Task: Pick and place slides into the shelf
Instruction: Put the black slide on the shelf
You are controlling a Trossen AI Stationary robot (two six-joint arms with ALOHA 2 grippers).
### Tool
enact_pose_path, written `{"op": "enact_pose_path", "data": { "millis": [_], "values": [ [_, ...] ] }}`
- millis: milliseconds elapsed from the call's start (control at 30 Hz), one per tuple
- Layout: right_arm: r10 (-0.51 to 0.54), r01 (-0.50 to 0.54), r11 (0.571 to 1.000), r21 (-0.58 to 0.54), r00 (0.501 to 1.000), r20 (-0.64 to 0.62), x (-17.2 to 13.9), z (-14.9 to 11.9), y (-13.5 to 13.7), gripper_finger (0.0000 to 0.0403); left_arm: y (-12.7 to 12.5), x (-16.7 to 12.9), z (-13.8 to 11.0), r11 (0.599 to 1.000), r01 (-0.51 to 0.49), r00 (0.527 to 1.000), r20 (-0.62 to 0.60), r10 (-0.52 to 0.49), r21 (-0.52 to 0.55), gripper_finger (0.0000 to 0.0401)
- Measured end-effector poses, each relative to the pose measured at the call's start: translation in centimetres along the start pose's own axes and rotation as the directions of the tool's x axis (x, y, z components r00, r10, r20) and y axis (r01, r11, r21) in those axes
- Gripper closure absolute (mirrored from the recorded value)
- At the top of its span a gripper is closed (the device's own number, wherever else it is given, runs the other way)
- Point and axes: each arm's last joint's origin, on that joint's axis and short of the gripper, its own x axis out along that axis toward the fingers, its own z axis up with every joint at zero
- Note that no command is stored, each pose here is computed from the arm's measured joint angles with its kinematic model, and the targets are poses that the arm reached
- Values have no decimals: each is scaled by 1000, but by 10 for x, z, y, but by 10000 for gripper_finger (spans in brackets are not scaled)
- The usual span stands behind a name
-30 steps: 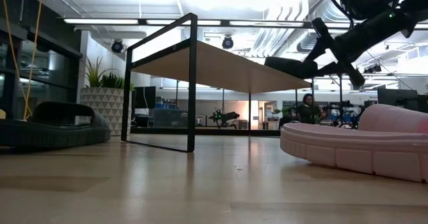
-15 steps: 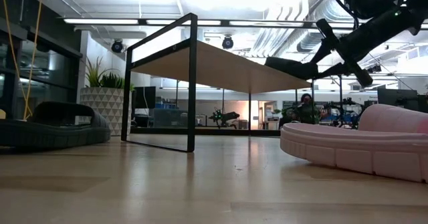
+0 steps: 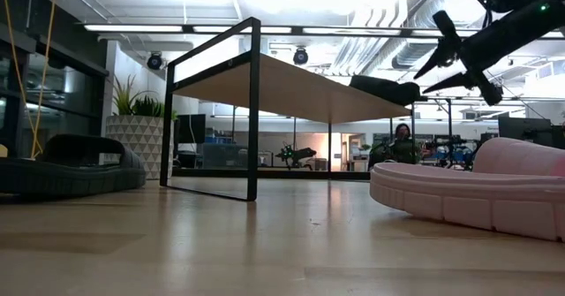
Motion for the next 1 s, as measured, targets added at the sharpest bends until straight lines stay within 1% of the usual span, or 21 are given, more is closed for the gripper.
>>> {"op": "enact_pose_path", "data": {
  "millis": [133,233,333,500,633,733,867,1000],
  "values": [
    [29,-32,998,-58,998,-51,-5,-4,2,267,0,0,0,1000,0,1000,0,0,0,272],
    [53,-56,992,-112,998,-32,-10,-6,6,267,0,0,0,1000,0,1000,0,0,0,272],
    [85,-88,978,-188,996,-29,-14,-7,12,267,0,0,-1,1000,1,1000,-14,-1,3,272],
    [157,-180,918,-354,983,-94,-25,-10,30,267,0,0,-8,1000,4,997,-77,-3,12,272],
    [211,-252,852,-458,967,-140,-34,-12,45,267,0,-1,-13,1000,4,991,-132,-4,-3,272],
    [249,-311,801,-512,950,-188,-41,-13,54,268,0,-2,-19,1000,1,981,-195,-6,-25,272],
    [274,-367,761,-536,929,-248,-46,-16,60,268,-1,-5,-31,998,9,947,-319,-27,-56,272],
    [273,-385,750,-538,921,-278,-47,-18,61,268,-4,-12,-45,995,32,885,-461,-71,-91,272]
  ]
}}
